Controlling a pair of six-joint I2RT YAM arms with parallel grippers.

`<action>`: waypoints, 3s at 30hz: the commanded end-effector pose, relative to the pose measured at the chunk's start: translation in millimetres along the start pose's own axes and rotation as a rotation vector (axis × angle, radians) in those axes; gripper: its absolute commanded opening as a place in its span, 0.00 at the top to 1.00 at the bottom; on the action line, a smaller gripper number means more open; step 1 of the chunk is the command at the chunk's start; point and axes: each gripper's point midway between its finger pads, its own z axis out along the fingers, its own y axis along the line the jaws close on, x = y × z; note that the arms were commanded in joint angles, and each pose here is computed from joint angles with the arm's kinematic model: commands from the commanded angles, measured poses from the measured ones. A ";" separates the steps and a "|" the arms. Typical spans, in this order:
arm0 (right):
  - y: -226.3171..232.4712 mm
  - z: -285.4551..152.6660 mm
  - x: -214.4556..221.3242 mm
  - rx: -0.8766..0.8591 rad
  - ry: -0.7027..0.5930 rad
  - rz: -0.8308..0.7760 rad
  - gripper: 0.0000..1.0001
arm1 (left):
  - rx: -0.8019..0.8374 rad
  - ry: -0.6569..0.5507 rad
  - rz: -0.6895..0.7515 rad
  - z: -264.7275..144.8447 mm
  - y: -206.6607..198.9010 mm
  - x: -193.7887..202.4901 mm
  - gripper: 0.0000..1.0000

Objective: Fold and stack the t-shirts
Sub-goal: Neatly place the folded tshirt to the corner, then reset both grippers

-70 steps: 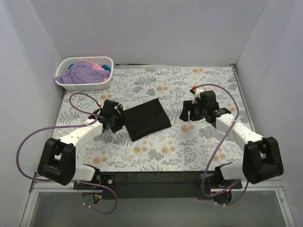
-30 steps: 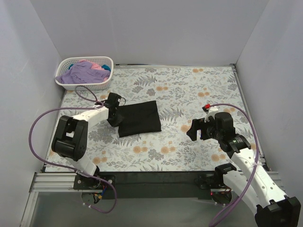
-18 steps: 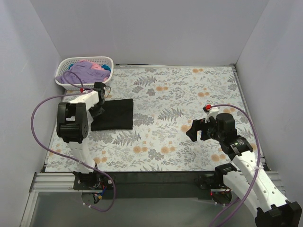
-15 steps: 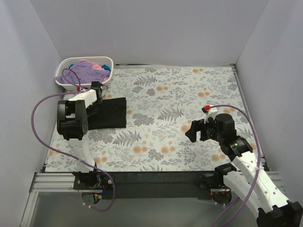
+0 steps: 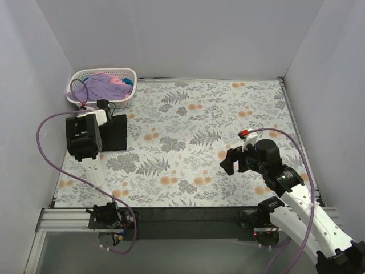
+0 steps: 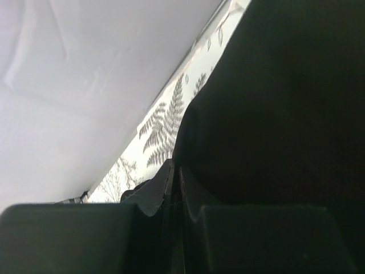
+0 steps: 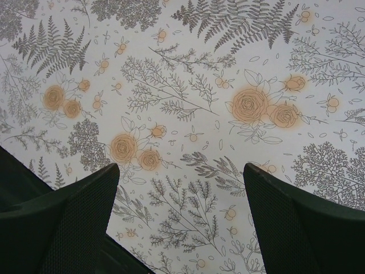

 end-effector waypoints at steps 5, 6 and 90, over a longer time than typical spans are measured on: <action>-2.7 2.3 -4.5 0.015 -0.013 -0.015 0.05 | -0.090 -0.107 -0.077 16.9 17.2 -57.8 1.00; -3.1 2.3 -4.2 0.017 -0.011 -0.017 0.05 | -0.088 -0.109 -0.074 19.6 17.2 -60.8 1.00; -76.5 -125.8 -64.2 0.557 -0.610 0.167 0.03 | 1.221 -0.349 -0.715 -303.9 170.1 57.3 0.20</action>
